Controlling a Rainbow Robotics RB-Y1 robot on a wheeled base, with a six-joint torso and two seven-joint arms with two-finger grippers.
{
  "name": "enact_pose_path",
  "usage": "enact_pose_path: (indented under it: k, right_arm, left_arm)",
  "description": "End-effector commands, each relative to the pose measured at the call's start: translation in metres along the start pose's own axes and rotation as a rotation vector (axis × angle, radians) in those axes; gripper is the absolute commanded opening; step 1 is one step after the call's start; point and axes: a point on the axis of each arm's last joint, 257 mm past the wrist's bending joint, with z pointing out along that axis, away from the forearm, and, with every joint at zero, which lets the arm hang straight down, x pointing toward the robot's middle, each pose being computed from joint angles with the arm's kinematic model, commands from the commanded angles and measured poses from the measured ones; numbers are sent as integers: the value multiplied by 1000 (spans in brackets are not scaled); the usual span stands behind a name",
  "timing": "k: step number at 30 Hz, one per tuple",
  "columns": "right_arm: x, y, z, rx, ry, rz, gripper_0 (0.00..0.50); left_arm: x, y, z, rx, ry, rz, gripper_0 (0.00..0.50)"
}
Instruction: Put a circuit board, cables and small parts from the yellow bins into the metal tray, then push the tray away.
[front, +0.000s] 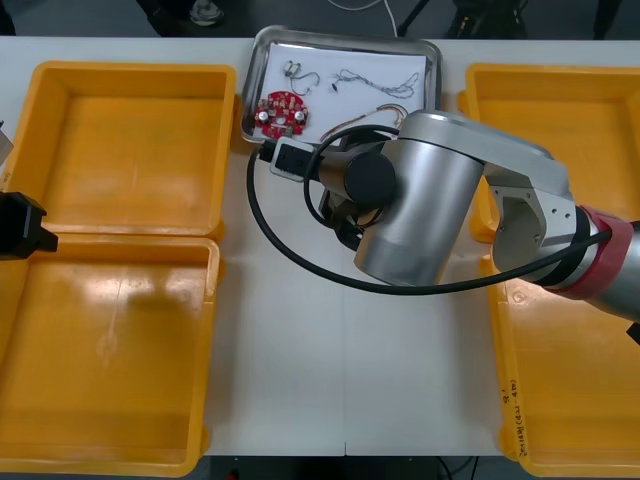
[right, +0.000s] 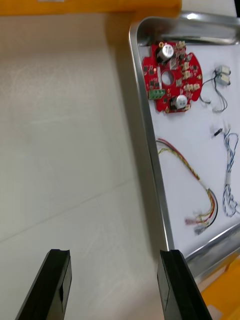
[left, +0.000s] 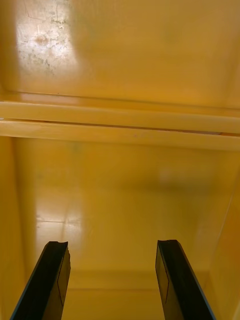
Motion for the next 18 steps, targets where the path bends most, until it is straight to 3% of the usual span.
enact_pose_path:
  k: [1, 4, 11, 14, 18]
  right_arm:
    - [-4, 3, -29, -51, -7, 140, 500]
    - [5, 9, -40, -97, 21, 255, 500]
    - [39, 10, -66, -124, 111, 432, 500]
    - [68, 8, -85, -125, 170, 540, 500]
    - [80, 1, -98, -134, 156, 645, 500]
  left_arm:
    - [6, -5, 2, -2, 3, 87, 500]
    - [6, -5, 2, -2, 3, 87, 500]
    - [6, -5, 2, -2, 3, 87, 500]
    - [6, -5, 2, -2, 3, 87, 500]
    - [6, -5, 2, -2, 3, 87, 500]
